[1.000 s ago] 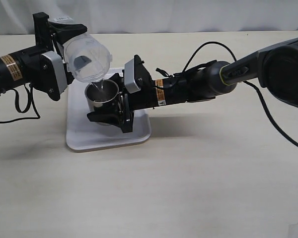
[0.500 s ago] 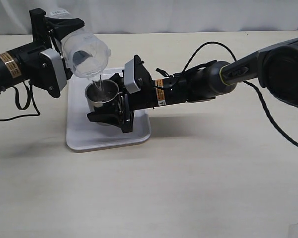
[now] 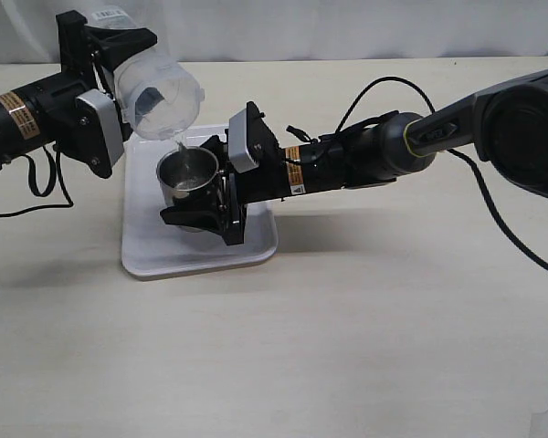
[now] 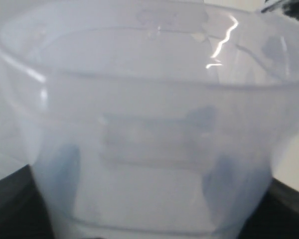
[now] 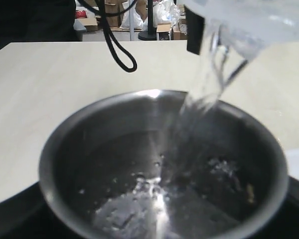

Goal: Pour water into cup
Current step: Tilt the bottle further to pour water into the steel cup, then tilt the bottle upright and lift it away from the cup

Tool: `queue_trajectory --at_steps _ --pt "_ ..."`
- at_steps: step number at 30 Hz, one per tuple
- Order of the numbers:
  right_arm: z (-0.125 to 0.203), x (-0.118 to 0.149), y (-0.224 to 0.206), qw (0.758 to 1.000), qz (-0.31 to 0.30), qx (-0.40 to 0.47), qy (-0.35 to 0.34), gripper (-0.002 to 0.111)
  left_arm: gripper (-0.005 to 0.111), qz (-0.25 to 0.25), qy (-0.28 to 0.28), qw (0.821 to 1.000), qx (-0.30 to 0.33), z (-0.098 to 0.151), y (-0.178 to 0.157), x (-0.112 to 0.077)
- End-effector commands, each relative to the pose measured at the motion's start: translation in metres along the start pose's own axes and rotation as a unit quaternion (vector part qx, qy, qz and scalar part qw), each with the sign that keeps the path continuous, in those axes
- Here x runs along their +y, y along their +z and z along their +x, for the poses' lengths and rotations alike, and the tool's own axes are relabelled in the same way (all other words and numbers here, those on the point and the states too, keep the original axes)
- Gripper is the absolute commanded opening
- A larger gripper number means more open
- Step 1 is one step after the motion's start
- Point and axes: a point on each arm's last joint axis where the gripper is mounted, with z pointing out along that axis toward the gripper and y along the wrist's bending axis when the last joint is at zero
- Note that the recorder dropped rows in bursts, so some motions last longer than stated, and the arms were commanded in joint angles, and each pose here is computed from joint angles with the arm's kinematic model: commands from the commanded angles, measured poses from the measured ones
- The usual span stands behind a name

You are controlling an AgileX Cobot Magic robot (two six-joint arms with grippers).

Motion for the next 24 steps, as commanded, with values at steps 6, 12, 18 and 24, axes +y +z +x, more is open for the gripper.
queue_trajectory --at_steps 6,12,18,24 --pt "-0.0042 -0.0005 -0.0011 1.0 -0.003 -0.015 0.002 0.004 0.0 -0.024 0.037 0.999 0.001 0.0001 0.0006 0.0088" --pt "-0.0042 -0.0005 -0.0011 1.0 -0.003 -0.015 0.002 0.004 0.0 -0.028 0.062 0.998 -0.005 -0.0042 0.0029 0.0097" --pt "-0.0042 -0.0005 -0.0011 1.0 -0.003 -0.015 0.002 0.004 0.0 -0.033 0.063 0.997 0.001 -0.0089 0.0072 0.0112" --pt "-0.0042 -0.0005 -0.0011 1.0 -0.003 -0.015 0.002 0.004 0.0 -0.031 0.067 0.997 0.002 -0.0086 0.0071 0.0108"
